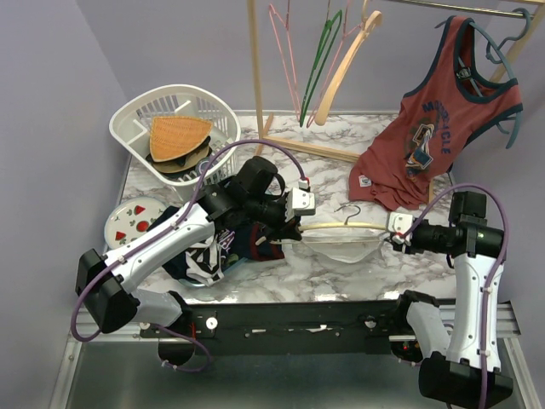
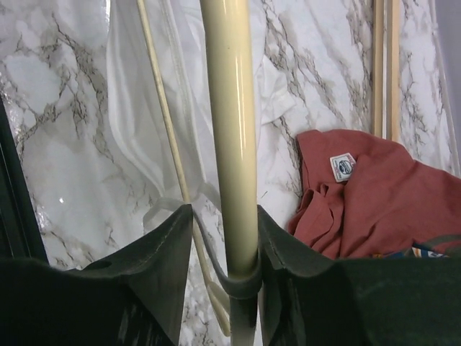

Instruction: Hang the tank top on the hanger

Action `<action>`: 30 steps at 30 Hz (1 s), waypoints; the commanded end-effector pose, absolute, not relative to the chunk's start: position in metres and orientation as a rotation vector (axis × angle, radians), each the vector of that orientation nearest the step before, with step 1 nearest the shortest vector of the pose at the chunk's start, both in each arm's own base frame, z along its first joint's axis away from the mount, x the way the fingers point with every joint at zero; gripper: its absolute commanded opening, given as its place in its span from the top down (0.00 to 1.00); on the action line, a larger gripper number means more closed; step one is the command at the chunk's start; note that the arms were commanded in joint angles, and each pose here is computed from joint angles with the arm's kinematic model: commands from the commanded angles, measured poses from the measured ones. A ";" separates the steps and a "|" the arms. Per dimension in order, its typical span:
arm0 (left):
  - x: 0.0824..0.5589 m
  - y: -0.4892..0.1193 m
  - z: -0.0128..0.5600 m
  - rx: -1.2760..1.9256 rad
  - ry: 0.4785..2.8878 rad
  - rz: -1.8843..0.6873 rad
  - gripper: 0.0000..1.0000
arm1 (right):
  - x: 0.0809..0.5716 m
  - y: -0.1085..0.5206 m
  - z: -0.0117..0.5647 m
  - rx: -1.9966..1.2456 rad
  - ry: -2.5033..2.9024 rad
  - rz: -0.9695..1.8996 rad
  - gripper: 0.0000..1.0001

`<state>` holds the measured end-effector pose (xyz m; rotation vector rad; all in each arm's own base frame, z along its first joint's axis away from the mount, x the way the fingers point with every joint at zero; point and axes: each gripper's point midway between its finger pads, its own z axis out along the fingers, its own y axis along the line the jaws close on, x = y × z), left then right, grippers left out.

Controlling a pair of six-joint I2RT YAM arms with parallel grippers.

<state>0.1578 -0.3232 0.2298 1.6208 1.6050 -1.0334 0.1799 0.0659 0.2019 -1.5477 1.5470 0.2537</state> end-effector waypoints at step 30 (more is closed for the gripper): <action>0.222 -0.297 0.285 1.238 1.499 -0.656 0.19 | 0.160 0.092 0.223 -1.138 1.856 0.575 0.99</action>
